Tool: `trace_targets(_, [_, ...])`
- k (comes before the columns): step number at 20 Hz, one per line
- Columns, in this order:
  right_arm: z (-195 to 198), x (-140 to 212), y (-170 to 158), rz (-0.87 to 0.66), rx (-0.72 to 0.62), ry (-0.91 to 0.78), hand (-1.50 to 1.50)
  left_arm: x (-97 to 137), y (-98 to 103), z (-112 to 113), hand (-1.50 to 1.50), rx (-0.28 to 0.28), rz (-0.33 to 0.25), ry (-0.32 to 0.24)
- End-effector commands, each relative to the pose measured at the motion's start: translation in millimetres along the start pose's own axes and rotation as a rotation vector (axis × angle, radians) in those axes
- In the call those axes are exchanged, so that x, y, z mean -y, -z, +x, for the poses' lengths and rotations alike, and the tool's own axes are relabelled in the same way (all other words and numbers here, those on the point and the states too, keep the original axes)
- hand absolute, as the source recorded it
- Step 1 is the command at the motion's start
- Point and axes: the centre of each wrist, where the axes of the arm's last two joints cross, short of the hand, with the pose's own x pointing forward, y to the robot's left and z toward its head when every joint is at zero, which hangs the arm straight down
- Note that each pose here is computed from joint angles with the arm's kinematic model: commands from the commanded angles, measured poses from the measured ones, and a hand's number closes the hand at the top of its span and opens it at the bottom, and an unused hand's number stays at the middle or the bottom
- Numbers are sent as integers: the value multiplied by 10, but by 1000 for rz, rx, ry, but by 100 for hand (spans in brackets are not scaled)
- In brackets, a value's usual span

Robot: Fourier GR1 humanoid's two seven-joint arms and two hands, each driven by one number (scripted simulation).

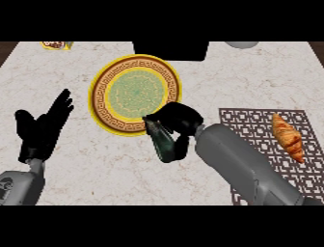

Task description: Pick the eggplant from the placemat and place it in the plate

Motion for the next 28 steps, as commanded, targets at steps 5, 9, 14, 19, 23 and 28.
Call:
trace_targets(5, [1093, 438, 469, -568, -54, -129, 150, 20, 23, 5, 0, -10, 11, 5])
trace_targets(9, [1388, 415, 487, -716, -187, -146, 150, -9, 17, 1, 0, -11, 27, 3])
trace_targets(14, [1771, 343, 465, -796, -344, -65, 150, 75, -4, -61, 0, 30, 18, -3])
trace_targets(19, [1725, 415, 520, -866, -434, -34, 150, -70, 41, 14, 0, 26, 32, 0])
trace_targets(23, [1398, 542, 559, -885, -505, -61, 150, -109, -18, 150, 0, 44, -2, -5])
trace_targets(28, [908, 511, 386, -858, -533, -93, 150, 158, -122, 81, 0, 35, 32, 0])
